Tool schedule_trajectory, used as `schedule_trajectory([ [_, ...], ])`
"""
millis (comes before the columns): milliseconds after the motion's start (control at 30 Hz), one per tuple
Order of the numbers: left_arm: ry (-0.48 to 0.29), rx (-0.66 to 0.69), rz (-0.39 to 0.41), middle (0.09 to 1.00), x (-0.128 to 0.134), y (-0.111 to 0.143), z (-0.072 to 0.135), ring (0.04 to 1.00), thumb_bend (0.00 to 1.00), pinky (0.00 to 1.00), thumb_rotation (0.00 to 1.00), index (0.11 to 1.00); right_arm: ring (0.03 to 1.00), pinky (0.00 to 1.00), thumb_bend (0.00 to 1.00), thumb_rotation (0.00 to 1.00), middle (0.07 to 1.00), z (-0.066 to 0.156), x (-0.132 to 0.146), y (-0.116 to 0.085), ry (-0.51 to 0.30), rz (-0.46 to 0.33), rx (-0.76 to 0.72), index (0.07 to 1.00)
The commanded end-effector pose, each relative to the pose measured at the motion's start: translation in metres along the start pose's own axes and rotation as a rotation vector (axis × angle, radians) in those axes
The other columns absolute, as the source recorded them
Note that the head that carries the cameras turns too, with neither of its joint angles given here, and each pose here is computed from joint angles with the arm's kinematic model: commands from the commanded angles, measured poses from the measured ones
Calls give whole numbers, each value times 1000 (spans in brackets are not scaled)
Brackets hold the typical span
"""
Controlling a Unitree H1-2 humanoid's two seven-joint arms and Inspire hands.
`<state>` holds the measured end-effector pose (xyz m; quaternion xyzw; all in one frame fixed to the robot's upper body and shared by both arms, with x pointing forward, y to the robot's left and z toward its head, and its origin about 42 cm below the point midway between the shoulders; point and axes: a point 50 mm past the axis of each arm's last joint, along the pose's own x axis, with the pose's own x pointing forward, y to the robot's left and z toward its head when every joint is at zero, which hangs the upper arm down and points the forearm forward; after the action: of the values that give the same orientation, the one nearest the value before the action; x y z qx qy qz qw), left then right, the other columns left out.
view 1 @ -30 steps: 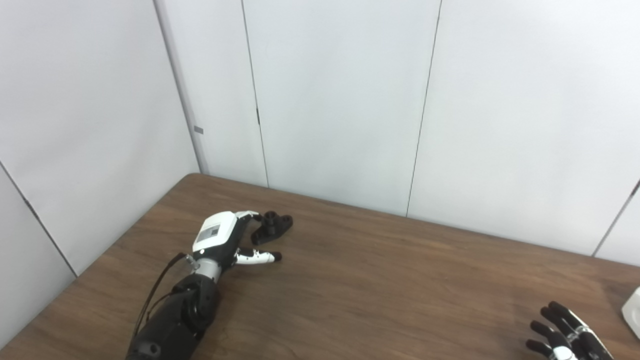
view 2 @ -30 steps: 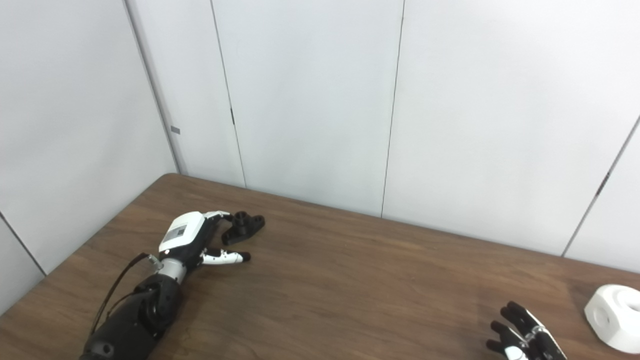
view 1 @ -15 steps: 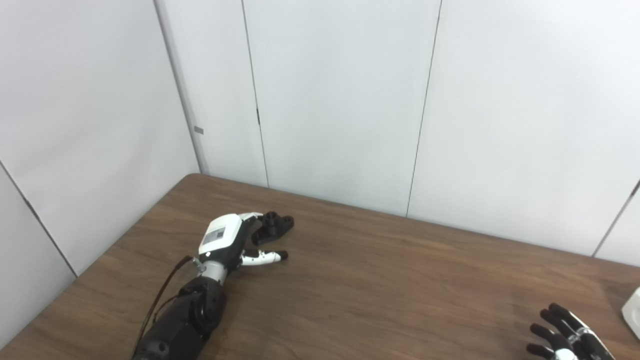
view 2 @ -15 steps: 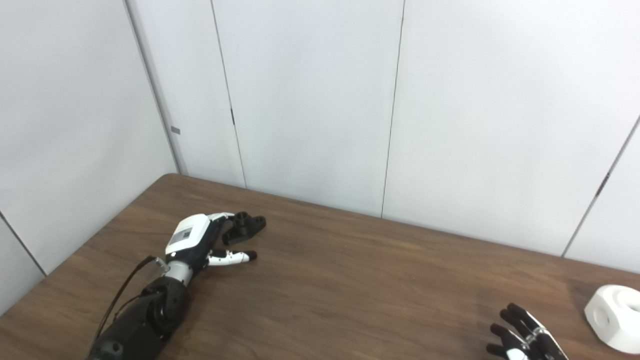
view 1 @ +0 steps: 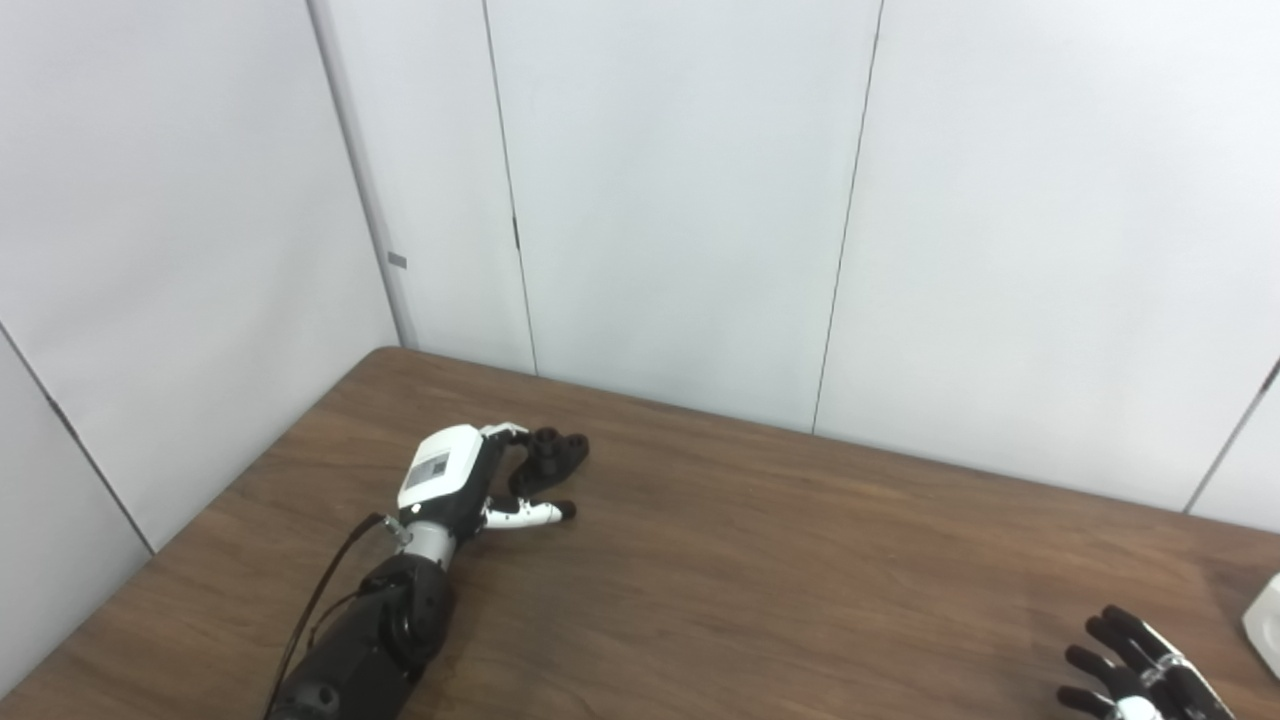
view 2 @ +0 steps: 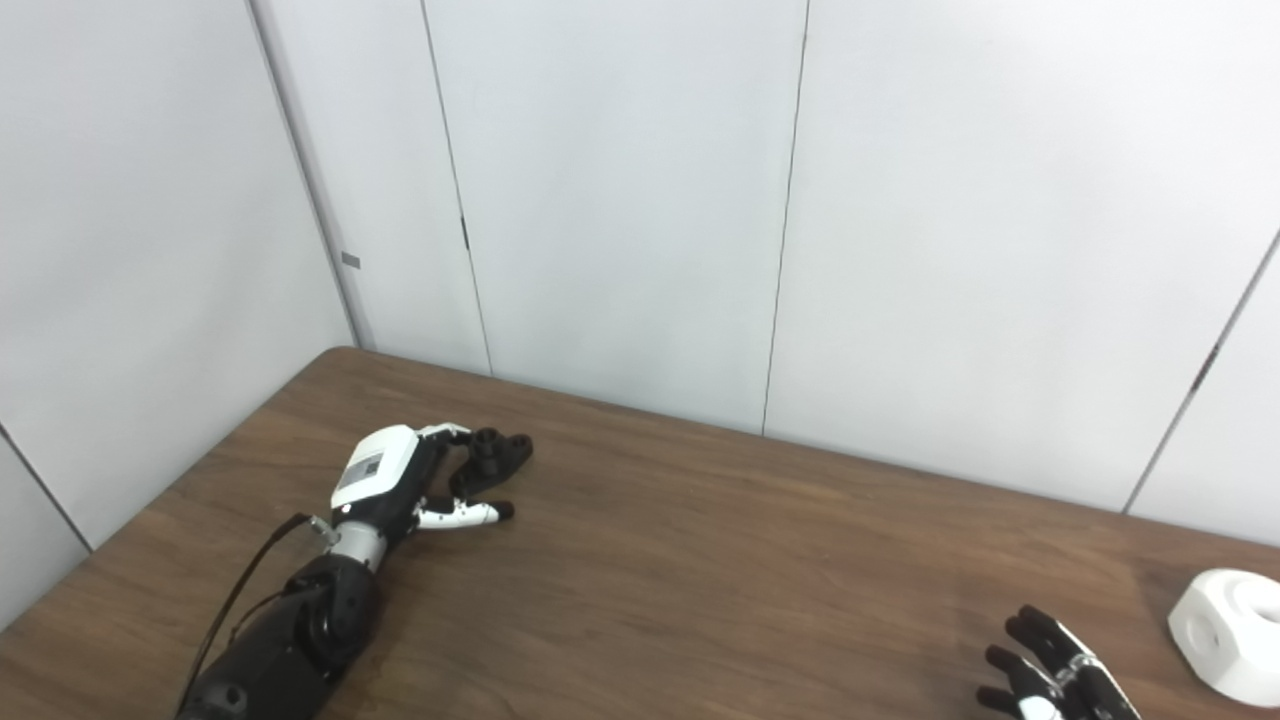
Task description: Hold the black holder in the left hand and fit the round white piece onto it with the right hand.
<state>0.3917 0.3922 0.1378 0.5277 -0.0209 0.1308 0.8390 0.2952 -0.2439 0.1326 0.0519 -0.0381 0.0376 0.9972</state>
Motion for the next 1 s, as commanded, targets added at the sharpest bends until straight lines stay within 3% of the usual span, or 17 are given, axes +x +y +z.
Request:
schedule_trajectory([
  [0,-39,21,57,740,12,11,3,779,796,791,168,676,763,624,375,438,828,17,6,3,-83,25,-5,793],
  [233,-75,40,110,655,16,12,4,678,780,677,76,597,778,643,374,428,836,19,3,5,-82,22,3,802],
  [267,-74,51,116,646,17,12,5,666,628,655,67,535,782,646,374,426,838,20,3,5,-83,20,5,803],
  [367,-71,67,122,636,19,12,7,657,532,643,59,496,779,642,385,430,834,22,2,6,-86,15,5,798],
  [733,-98,48,130,622,25,10,13,649,521,589,57,489,774,661,429,466,836,31,-4,6,-118,13,15,804],
  [967,-103,52,124,627,25,12,12,657,522,618,58,489,776,647,441,495,842,32,-4,8,-131,4,12,804],
])
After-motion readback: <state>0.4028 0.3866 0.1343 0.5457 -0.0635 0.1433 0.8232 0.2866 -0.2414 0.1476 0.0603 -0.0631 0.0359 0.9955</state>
